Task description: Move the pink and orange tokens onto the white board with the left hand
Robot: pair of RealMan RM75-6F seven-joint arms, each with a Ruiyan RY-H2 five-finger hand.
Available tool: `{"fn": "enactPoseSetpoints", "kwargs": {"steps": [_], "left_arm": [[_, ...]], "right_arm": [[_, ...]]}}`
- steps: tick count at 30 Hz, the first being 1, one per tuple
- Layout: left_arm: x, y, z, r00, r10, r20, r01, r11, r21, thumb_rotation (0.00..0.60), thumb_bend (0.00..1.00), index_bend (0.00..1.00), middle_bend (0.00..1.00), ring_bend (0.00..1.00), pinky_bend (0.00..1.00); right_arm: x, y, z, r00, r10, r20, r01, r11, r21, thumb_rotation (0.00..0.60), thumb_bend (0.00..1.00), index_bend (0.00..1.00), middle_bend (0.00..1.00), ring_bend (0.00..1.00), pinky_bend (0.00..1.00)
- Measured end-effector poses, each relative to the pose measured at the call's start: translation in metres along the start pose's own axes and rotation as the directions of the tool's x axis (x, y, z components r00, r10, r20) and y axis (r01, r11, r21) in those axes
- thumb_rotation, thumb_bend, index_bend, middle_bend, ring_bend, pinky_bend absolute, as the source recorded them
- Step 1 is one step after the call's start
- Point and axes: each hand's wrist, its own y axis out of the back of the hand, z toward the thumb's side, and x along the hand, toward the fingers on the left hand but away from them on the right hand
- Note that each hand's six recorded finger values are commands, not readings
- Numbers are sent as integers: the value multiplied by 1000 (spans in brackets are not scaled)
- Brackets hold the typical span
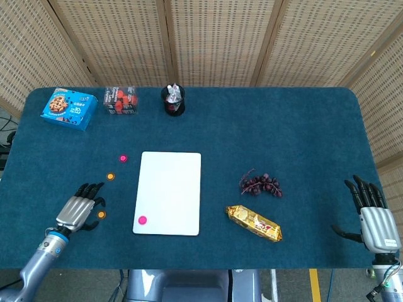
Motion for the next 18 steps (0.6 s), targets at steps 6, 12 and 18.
{"fn": "enactPoseSetpoints", "kwargs": {"steps": [6, 12, 18], "left_arm": [[3, -7, 1, 1000, -1, 5, 1, 1000, -13, 600, 285, 384, 0, 0, 0], [7, -11, 4, 1000, -5, 10, 6, 1000, -14, 600, 286, 415, 0, 0, 0], [8, -14, 2, 1000, -10, 1, 10, 1000, -13, 600, 289, 492, 0, 0, 0]], "right_arm": [[0, 0, 0, 1000, 0, 0, 0, 1000, -2, 600, 0, 0, 0, 0, 0], [0, 0, 0, 1000, 1, 2, -1, 1000, -4, 600, 0, 0, 0, 0, 0], [0, 0, -1, 1000, 0, 2, 0, 1000, -5, 600, 0, 0, 0, 0, 0]]}}
